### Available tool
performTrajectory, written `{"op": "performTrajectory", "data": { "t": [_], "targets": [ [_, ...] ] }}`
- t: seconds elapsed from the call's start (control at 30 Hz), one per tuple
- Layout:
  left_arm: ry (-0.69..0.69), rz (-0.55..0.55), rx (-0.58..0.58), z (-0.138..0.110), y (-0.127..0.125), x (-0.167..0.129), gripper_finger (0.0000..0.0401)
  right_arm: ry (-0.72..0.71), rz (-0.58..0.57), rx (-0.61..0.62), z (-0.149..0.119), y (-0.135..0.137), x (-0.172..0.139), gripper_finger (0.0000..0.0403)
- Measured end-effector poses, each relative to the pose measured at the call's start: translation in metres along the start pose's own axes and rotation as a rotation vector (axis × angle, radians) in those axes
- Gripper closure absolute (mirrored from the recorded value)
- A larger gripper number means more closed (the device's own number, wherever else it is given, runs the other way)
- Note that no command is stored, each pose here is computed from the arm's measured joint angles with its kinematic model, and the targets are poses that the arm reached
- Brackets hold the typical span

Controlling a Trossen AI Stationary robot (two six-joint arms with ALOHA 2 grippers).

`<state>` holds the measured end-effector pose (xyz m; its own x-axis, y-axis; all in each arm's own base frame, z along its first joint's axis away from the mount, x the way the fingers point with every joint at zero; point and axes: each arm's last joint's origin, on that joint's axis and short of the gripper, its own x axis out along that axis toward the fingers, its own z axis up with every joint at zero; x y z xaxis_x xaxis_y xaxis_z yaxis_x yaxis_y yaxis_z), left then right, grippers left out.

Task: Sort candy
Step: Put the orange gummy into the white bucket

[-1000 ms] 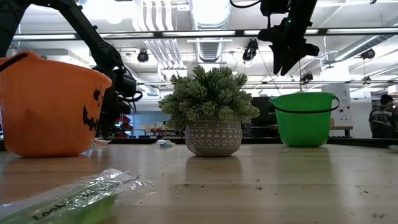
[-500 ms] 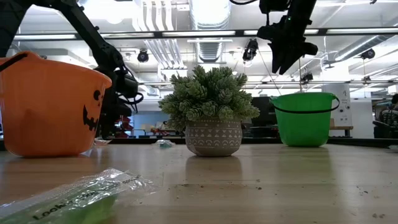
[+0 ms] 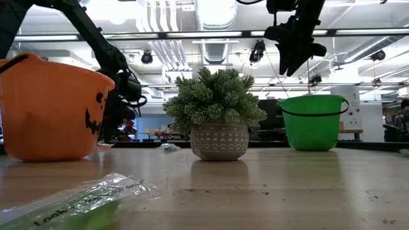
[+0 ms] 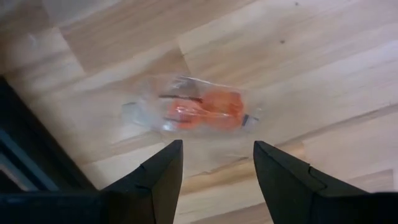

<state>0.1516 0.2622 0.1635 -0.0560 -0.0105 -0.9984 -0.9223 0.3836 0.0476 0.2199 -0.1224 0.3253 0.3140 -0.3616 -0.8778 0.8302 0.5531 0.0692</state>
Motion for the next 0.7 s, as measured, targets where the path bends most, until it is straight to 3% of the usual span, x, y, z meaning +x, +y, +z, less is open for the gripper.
{"op": "performTrajectory", "data": {
  "t": [0.4, 0.7],
  "targets": [
    [0.037, 0.007, -0.152, -0.006, -0.011, -0.001, 0.0223, -0.001, 0.0, -0.013, 0.0, 0.0, 0.0, 0.0282],
    [0.016, 0.008, -0.109, -0.01, -0.033, -0.004, 0.0223, 0.003, 0.006, -0.012, 0.0, 0.0, 0.0, 0.0282]
  ]
}}
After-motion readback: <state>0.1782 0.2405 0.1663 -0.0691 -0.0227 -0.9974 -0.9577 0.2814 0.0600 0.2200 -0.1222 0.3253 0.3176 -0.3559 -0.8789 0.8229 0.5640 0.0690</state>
